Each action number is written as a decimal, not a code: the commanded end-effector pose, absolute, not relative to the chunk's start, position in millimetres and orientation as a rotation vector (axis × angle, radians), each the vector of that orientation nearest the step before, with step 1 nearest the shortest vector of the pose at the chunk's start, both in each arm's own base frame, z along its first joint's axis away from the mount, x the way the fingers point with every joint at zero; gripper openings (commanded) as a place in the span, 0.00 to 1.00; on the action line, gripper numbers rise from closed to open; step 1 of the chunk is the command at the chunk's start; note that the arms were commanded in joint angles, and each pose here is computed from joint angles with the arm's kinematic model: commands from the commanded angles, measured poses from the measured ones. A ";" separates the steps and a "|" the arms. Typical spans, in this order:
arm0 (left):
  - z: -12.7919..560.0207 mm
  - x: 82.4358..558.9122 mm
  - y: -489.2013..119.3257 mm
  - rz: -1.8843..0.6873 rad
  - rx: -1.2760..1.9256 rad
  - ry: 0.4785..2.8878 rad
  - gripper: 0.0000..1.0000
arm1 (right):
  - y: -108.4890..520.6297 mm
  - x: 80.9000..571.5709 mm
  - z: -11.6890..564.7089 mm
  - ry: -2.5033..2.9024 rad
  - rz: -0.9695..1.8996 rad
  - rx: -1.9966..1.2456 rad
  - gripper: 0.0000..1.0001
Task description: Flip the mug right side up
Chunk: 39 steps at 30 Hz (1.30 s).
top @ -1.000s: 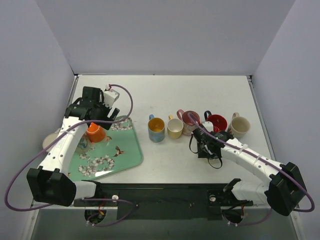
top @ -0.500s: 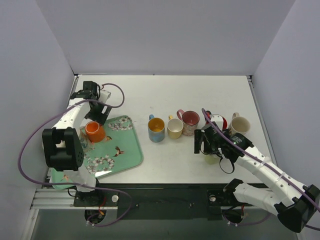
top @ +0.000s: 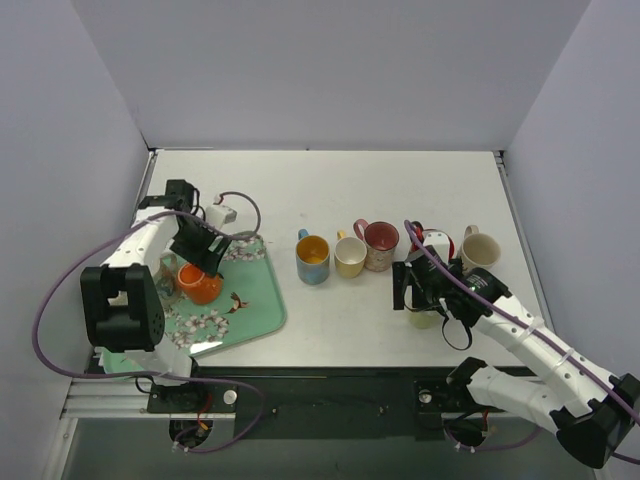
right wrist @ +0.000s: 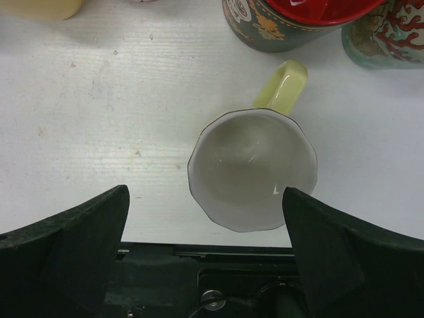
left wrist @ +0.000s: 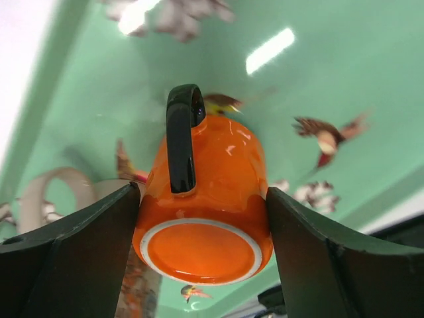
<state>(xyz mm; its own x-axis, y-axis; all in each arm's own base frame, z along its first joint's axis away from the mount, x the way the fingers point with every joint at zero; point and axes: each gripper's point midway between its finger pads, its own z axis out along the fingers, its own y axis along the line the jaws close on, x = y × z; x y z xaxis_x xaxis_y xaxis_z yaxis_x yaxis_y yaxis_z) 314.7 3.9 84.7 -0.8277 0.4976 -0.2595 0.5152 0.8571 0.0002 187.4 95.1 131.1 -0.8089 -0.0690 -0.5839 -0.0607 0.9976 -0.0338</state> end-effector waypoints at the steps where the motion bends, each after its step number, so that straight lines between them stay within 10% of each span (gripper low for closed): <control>1: 103.4 268.4 -30.2 -0.289 1.123 2.669 0.83 | 85.6 185.2 137.3 2.502 -0.074 -0.103 0.94; 20: 60.9 297.8 -65.6 0.032 1.404 2.634 0.80 | 85.5 181.8 137.6 2.490 -0.042 -0.090 0.94; 30: 55.1 285.2 -70.8 -0.003 1.460 2.627 0.00 | 87.9 181.7 143.6 2.474 -0.011 -0.086 0.94; 39: 165.6 307.1 -92.5 -0.075 1.082 2.429 0.00 | 104.4 187.0 199.9 2.306 0.097 -0.173 0.94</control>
<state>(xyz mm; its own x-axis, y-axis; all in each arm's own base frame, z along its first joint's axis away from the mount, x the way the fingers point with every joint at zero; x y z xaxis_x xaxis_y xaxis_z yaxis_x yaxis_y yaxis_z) 284.7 -71.4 68.3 -0.5719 0.8054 -0.1561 0.8056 0.5873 0.0787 182.3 98.5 157.6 -0.7530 -0.0735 -0.6539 -0.1058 0.9943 0.0101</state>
